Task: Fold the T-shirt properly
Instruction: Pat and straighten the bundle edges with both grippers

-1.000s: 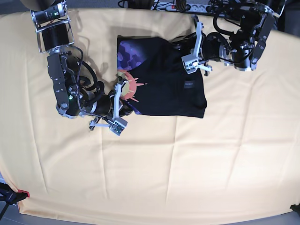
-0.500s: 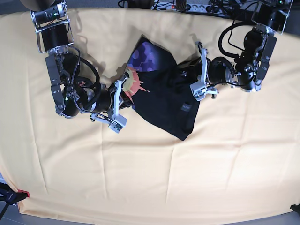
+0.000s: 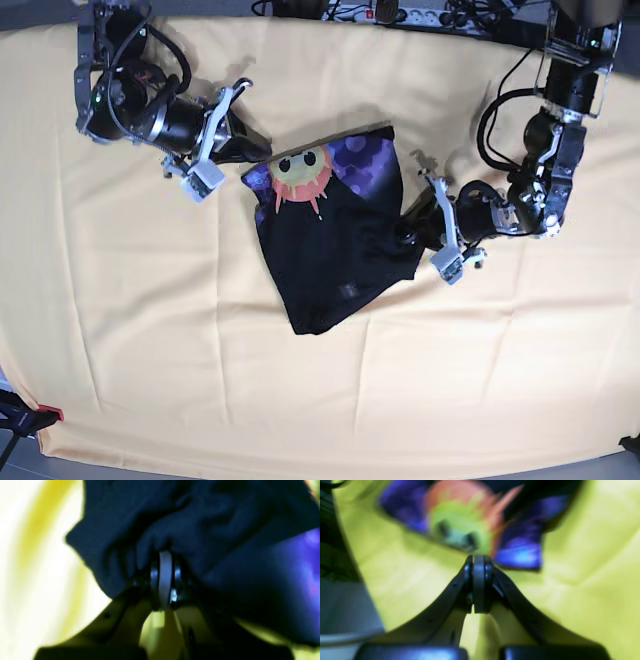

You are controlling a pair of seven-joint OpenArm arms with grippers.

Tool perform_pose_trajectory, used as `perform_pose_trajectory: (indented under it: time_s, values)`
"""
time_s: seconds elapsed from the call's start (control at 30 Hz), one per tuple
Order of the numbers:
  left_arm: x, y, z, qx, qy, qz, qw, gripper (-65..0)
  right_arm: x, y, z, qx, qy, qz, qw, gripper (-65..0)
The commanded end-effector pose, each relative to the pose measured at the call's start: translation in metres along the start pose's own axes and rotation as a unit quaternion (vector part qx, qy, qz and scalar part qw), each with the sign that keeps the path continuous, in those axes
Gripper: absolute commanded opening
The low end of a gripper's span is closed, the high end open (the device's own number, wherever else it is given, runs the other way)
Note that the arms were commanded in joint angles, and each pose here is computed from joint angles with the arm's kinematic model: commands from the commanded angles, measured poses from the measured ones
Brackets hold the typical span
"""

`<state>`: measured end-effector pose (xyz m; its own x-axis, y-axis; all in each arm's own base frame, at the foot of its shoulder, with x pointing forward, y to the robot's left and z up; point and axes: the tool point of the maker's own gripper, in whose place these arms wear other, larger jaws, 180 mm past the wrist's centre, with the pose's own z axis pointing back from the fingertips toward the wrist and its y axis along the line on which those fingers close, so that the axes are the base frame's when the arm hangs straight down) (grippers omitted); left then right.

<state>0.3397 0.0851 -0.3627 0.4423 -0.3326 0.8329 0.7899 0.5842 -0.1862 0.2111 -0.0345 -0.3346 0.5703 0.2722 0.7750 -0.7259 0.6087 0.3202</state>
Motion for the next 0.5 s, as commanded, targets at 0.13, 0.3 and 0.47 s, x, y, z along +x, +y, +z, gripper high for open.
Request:
perform_pose_trajectory:
  time_s: [0.13,0.3,0.47]
  values:
    - [0.036,0.034,-0.002,0.036,-0.035,-0.020,0.999,-65.0,-0.010,0.024,-0.007,0.000,-0.009,-0.025,0.9996,-65.0]
    - [0.073,0.057,0.012,0.055,-0.036,-0.048,0.997,-65.0,0.008,0.015,-0.003,-0.042,-0.017,0.025,0.9987,-65.0]
    - [0.070,0.071,0.033,0.056,0.033,-0.030,0.997,-65.0,0.044,-0.030,0.018,-0.182,-0.046,0.056,0.9807,-65.0]
